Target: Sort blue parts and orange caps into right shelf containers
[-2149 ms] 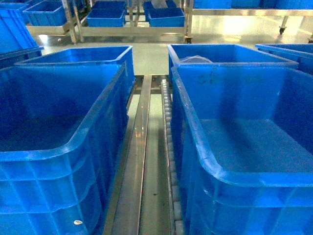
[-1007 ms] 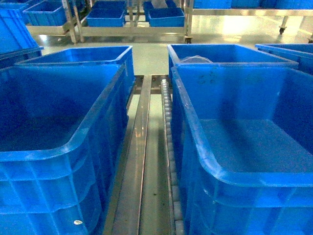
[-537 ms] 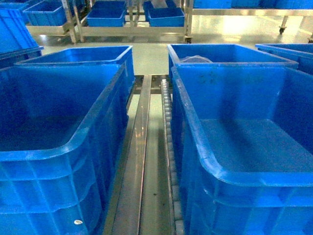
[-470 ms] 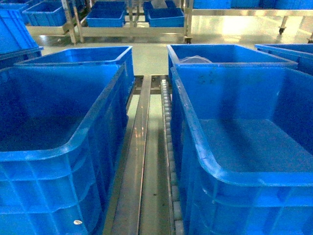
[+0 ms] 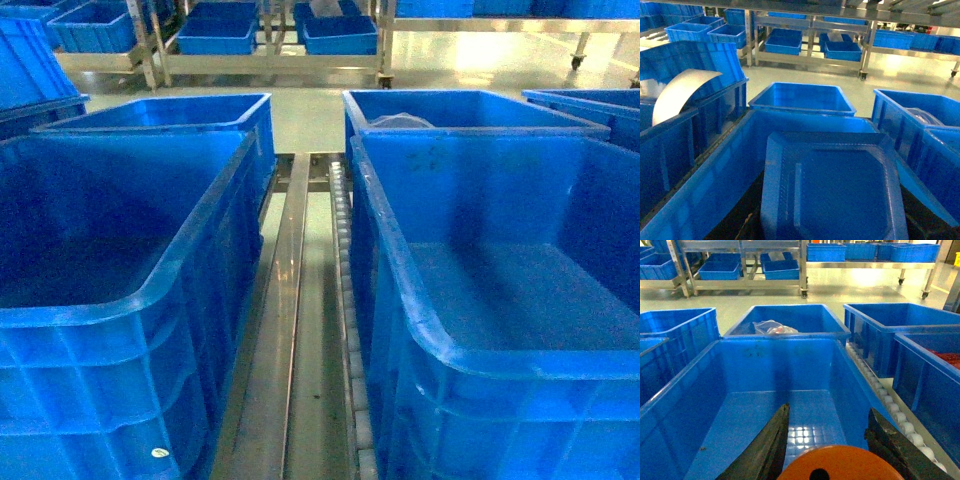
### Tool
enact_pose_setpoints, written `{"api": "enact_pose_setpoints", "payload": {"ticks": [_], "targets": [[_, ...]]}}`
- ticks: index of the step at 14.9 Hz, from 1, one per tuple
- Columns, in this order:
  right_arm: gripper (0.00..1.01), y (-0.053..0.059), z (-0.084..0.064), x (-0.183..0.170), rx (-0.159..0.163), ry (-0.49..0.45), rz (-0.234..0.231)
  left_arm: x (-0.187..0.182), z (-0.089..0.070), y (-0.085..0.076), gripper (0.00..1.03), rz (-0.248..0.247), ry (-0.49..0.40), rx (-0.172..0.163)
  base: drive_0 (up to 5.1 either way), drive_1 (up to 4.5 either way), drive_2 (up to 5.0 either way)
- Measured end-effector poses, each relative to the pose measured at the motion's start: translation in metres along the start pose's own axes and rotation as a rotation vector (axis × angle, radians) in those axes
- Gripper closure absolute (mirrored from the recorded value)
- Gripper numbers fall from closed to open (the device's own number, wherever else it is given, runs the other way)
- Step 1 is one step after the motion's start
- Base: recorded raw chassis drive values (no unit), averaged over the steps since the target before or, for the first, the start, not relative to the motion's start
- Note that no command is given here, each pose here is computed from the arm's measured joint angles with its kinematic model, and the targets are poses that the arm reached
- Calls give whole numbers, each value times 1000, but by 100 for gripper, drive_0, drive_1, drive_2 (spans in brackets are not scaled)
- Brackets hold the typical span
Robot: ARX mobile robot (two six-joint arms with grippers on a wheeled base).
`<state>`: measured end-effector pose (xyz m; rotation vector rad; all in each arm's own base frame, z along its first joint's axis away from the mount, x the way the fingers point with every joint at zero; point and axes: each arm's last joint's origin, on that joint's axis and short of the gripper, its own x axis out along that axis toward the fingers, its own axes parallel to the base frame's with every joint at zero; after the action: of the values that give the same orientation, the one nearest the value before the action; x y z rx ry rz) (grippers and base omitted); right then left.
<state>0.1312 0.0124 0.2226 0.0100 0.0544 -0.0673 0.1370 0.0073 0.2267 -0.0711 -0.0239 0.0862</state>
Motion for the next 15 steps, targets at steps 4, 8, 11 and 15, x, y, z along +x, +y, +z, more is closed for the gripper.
{"api": "enact_pose_setpoints", "payload": {"ticks": [4, 8, 11, 15], "targets": [[59, -4, 17, 73, 25, 129, 73, 75, 28, -11, 59, -91, 39, -5, 0, 0, 0], [48, -3, 3, 133, 94, 282, 70, 140, 4, -13, 59, -82, 229, -35, 0, 0, 0], [15, -3, -3, 137, 98, 306, 74, 142, -3, -17, 28, -93, 260, -30, 0, 0, 0], [3, -2, 0, 135, 102, 298, 95, 142, -3, -16, 5, -94, 260, -14, 0, 0, 0]]}}
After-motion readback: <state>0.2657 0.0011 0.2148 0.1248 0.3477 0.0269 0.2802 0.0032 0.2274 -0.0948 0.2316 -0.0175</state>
